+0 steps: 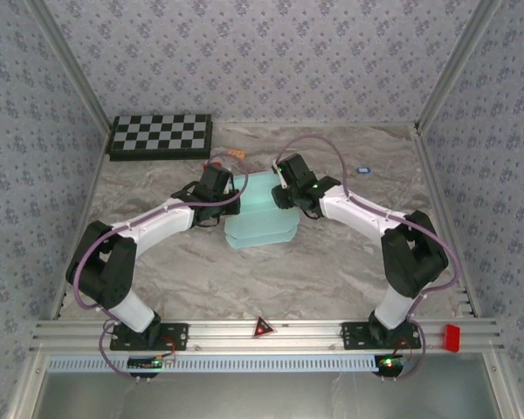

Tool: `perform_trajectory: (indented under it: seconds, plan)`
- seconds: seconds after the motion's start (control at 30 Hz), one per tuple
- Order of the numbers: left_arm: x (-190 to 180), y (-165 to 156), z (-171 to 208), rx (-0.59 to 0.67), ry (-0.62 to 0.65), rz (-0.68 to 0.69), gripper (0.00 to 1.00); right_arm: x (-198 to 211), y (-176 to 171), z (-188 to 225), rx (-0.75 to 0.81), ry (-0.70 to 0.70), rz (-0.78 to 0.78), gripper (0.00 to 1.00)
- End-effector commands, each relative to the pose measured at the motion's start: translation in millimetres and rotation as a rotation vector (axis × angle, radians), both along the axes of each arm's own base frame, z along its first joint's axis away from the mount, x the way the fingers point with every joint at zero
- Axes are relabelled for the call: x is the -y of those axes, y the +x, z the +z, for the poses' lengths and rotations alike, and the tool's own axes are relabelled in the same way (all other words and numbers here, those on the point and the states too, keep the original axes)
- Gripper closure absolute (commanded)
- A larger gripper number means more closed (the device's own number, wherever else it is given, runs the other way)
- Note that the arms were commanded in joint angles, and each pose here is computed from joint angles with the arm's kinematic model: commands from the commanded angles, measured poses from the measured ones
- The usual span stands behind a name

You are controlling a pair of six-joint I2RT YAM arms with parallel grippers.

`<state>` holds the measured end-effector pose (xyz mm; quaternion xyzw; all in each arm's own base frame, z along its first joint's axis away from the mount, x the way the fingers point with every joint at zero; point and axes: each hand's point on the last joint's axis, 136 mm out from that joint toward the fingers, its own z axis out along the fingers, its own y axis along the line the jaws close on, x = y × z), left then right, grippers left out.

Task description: Fold the paper box

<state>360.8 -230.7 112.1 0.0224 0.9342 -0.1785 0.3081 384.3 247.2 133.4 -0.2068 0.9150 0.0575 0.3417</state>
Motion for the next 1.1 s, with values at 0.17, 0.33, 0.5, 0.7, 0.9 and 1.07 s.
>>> perform_trajectory:
  seconds: [0.17,0.33,0.5,0.7,0.9,1.07]
  plan:
    - [9,2,16,0.022,-0.032,-0.024,1.0,12,7,-3,0.017,-0.131,-0.054,0.66]
    - [10,3,15,0.019,-0.032,-0.026,1.0,15,6,-9,0.007,-0.185,-0.066,0.66]
    - [10,3,15,0.018,-0.029,-0.024,1.0,17,7,-12,0.001,-0.226,-0.08,0.67]
    - [8,3,14,0.018,-0.024,-0.019,1.0,18,6,-18,-0.016,-0.269,-0.086,0.68]
    - [8,3,13,0.015,-0.022,-0.018,1.0,23,6,-20,-0.014,-0.311,-0.106,0.7]
    - [7,3,11,0.009,-0.02,-0.014,1.0,30,7,-20,-0.005,-0.352,-0.131,0.72]
